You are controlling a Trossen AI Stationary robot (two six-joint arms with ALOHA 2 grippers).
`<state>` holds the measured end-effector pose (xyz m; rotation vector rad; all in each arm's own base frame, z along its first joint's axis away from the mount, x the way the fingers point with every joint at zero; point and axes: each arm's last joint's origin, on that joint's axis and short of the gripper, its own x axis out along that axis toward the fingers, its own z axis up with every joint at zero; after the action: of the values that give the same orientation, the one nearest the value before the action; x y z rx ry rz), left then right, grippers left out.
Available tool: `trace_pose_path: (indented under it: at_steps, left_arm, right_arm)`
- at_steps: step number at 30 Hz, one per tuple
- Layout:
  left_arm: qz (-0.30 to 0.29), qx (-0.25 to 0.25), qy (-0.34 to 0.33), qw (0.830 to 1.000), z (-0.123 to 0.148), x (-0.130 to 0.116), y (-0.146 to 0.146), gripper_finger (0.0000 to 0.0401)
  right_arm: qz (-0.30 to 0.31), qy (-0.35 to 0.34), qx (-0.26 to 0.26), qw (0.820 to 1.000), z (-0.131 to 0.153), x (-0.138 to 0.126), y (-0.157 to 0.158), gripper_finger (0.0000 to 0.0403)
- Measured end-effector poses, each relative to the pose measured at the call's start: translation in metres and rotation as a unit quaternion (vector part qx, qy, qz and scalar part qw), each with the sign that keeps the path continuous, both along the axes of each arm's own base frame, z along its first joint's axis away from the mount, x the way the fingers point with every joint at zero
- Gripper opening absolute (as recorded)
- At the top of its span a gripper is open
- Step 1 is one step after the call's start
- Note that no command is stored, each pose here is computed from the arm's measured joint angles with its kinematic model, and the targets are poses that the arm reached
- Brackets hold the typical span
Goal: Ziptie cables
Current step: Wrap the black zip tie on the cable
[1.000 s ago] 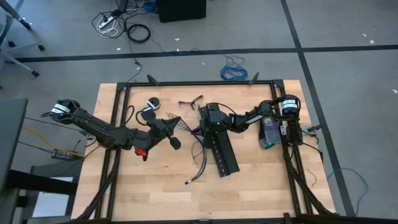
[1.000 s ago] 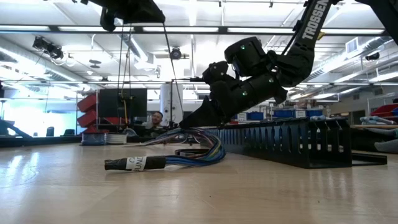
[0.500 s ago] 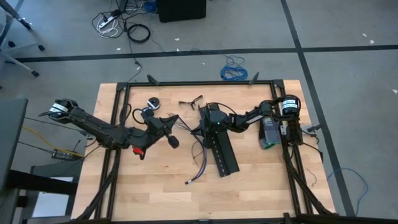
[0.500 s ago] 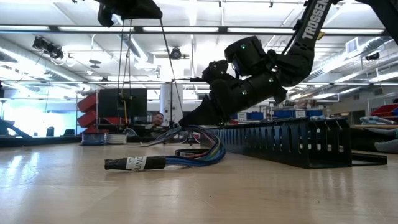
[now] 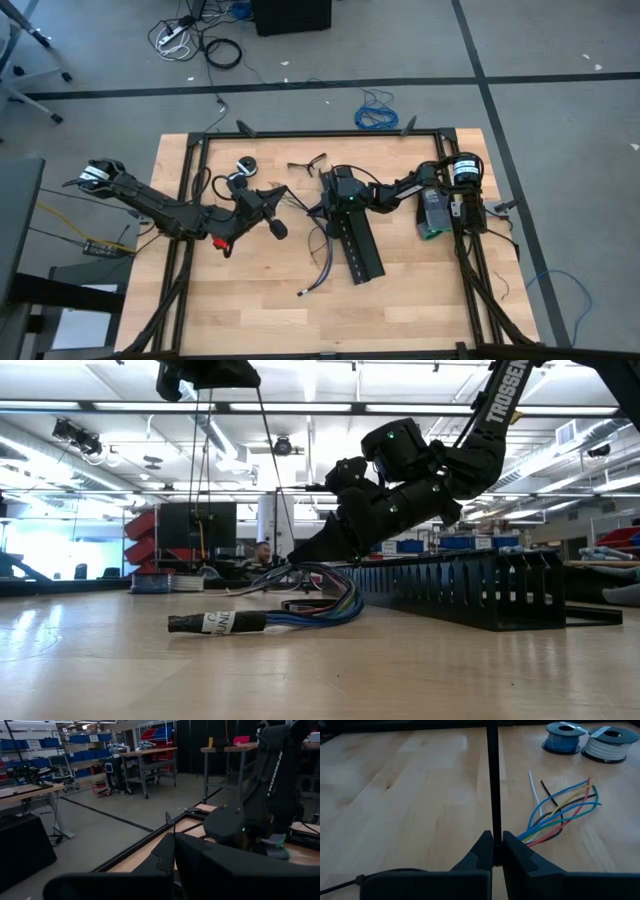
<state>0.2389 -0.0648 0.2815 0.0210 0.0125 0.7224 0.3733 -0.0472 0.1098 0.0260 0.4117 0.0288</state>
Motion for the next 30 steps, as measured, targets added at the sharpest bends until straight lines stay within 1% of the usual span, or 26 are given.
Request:
trace_pose_path:
  at_steps: [3,6,9,12,16,19,23,26,28,30]
  left_arm:
    - [-0.009,0.000,0.000,1.000,0.000,0.000,0.000,0.0000]
    - [-0.053,0.003,0.008,0.999,-0.001,0.002,-0.002,0.0002]
    - [-0.067,0.004,0.017,0.998,-0.002,0.003,-0.001,0.0014]
    - [-0.067,0.004,0.027,0.997,-0.004,0.003,-0.001,0.0040]
    - [-0.064,-0.006,0.021,0.998,-0.004,0.003,-0.001,0.0083]
    - [-0.057,-0.006,0.031,0.998,-0.007,0.002,-0.002,0.0106]
    - [-0.024,-0.004,0.036,0.999,-0.008,-0.004,-0.008,0.0112]
    - [-0.005,0.004,0.041,0.999,-0.007,-0.013,-0.017,0.0109]
    - [-0.002,0.005,0.039,0.999,-0.007,-0.018,-0.023,0.0105]
    - [-0.015,0.006,0.047,0.999,-0.009,-0.021,-0.030,0.0102]
  right_arm:
    - [0.000,0.000,0.000,1.000,0.000,0.000,0.000,0.0013]
    - [0.000,0.003,0.000,1.000,-0.001,0.000,0.000,0.0013]
    - [-0.001,0.009,-0.001,1.000,-0.003,-0.001,0.000,0.0013]
    - [-0.002,0.008,-0.001,1.000,-0.003,-0.001,0.000,0.0013]
    - [-0.003,0.008,0.001,1.000,-0.002,-0.001,0.000,0.0013]
    - [-0.005,0.004,0.005,1.000,-0.002,-0.001,-0.001,0.0013]
    - [-0.013,-0.018,0.016,1.000,0.002,0.001,-0.003,0.0013]
    - [-0.035,-0.031,0.019,0.999,0.004,0.001,-0.008,0.0013]
    - [-0.057,-0.038,0.019,0.997,0.006,0.001,-0.013,0.0013]
    - [-0.074,-0.049,0.024,0.996,0.008,0.001,-0.017,0.0013]
